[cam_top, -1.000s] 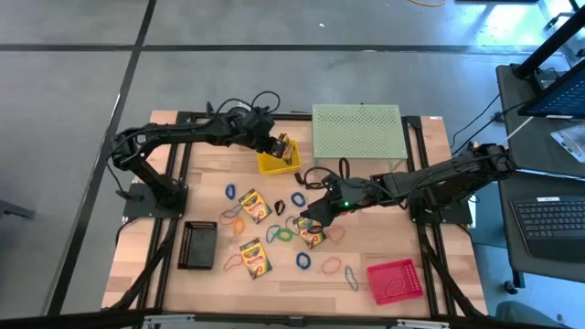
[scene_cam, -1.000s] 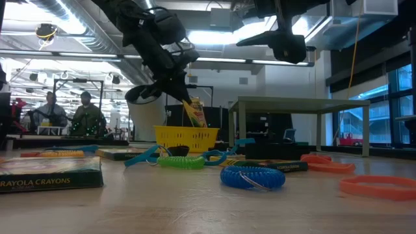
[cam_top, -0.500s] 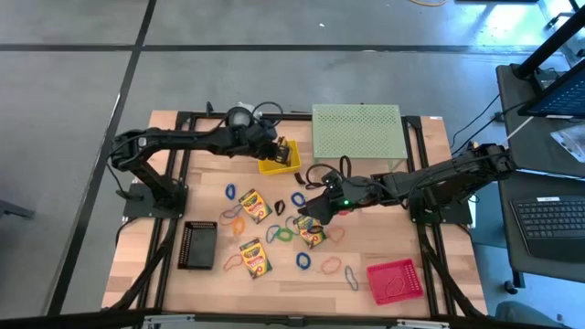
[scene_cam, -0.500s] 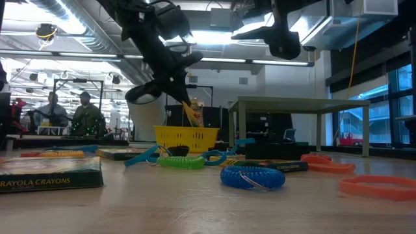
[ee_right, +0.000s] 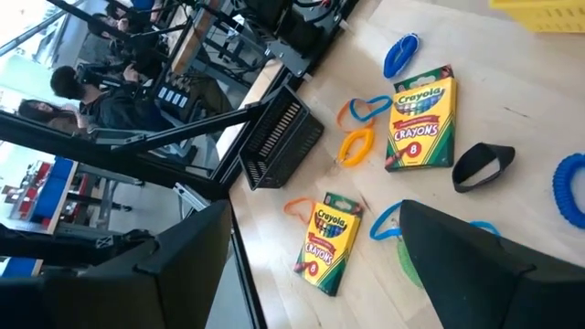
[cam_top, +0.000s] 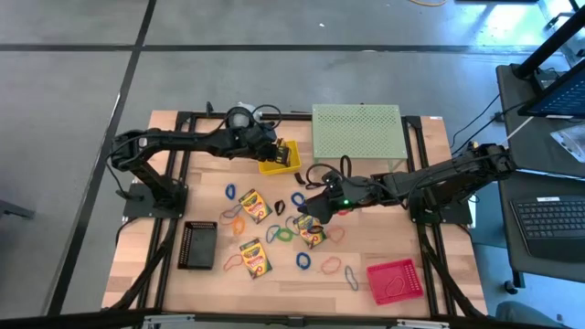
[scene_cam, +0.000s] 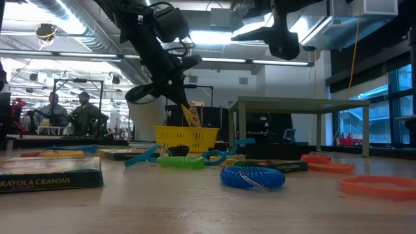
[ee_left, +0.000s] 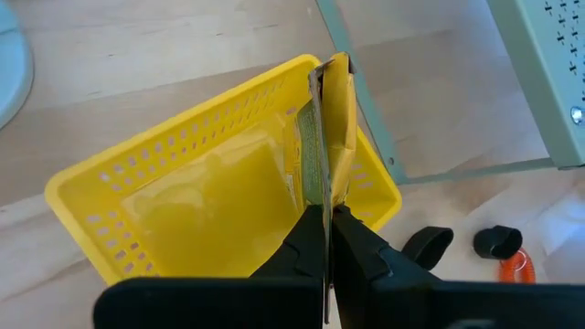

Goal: Pick & Place Office Desk Supplies
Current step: Put the crayon box into the yellow bin

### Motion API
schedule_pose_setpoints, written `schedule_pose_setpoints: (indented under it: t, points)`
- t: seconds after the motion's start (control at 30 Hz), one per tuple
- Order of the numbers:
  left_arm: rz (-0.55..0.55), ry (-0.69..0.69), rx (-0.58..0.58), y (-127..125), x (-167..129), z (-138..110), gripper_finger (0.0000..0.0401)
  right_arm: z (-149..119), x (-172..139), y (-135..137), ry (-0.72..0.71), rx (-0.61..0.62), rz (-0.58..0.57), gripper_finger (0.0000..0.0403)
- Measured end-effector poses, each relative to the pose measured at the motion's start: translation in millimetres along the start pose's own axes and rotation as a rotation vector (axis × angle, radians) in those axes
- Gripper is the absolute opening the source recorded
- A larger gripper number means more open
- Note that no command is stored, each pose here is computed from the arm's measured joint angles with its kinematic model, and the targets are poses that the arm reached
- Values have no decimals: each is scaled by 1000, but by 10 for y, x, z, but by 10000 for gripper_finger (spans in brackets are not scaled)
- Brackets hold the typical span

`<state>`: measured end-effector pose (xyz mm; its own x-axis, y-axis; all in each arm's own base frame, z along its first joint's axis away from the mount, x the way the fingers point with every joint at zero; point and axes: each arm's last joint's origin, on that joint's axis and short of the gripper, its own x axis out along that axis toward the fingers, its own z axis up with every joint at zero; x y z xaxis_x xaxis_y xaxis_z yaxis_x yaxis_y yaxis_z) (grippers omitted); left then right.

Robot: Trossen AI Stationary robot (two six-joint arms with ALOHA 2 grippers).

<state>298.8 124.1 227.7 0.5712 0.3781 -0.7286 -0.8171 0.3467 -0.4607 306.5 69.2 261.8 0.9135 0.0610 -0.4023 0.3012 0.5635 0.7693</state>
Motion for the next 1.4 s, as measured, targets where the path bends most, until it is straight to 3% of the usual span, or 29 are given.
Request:
schedule_pose_setpoints:
  t: [0.9,1.4]
  points:
    - [-19,-2,9,-13,0,8,5,12,1,9,-25,-9,3,318]
    - [29,89,15,52,-3,-58,99,15,0,27,-26,-30,22,318]
